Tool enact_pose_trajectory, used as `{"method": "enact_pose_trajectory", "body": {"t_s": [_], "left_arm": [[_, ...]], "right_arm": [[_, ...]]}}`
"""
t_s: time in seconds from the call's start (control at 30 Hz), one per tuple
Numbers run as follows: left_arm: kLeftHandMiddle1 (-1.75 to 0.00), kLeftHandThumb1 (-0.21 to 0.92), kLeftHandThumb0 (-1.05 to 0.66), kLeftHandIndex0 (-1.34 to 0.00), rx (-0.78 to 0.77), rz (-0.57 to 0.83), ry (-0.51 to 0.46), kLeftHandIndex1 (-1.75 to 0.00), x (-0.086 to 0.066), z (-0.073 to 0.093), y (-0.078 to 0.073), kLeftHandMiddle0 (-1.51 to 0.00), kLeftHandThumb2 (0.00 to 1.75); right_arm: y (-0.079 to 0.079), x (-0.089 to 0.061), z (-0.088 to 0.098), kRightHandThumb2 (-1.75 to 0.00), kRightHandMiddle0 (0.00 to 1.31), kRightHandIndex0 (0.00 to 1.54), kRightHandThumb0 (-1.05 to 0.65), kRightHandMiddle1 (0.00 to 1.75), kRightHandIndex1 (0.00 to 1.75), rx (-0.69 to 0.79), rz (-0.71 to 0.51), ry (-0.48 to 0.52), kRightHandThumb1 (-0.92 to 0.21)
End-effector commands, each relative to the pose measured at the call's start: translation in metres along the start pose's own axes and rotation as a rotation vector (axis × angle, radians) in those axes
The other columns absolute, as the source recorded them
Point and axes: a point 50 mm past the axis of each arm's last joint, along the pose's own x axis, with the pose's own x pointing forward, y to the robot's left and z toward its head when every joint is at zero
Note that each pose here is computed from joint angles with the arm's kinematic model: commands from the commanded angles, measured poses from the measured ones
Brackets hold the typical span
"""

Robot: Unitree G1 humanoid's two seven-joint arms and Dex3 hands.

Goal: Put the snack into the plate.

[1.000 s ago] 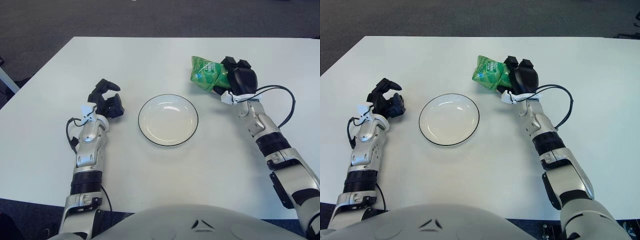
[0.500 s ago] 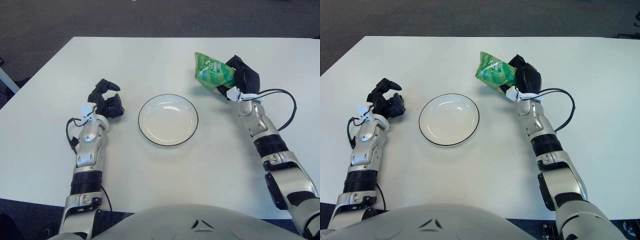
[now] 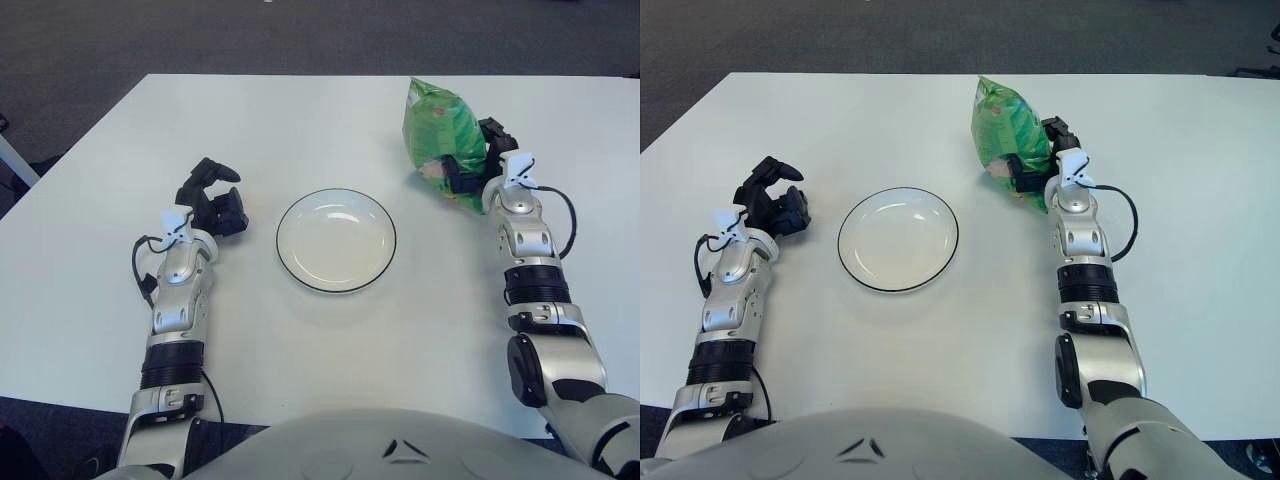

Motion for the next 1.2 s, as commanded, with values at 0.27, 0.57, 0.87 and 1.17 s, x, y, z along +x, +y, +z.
{"method": "enact_pose_trajectory", "body": {"t_s": [0.27,0.57,0.87,1.17], "left_arm": [[-1.75,0.29,-0.49,-0.64,-0.023,0.031,0.144,-1.75,-0.024,-0.037,0.004,-1.36,1.35],[-1.75,0.29,-0.49,-0.64,-0.030,0.028,0.143,-1.75,-0.023,-0.038,0.002,-1.36,1.35],[-1.75,0.29,-0.49,-0.64,-0.034,0.029,0.140,-1.75,-0.023,-0.039,0.001,-1.36,1.36],[-1.75,0.28,-0.50,-0.64,-0.029,0.030,0.149,-1.75,-0.023,-0.039,0.000,-1.36,1.36]], "right_arm": [[0.012,-0.005,0.023,-1.52,0.52,0.83,0.00,1.75,1.62,0.266,0.149,0.154,-0.11],[0.023,-0.007,0.042,-1.51,0.52,0.82,0.00,1.75,1.62,0.460,0.255,0.214,-0.12],[0.025,-0.010,0.050,-1.56,0.55,0.83,0.00,1.75,1.65,0.497,0.301,0.227,-0.08],[0.030,-0.012,0.059,-1.61,0.58,0.85,0.00,1.75,1.66,0.541,0.325,0.217,-0.04]]}}
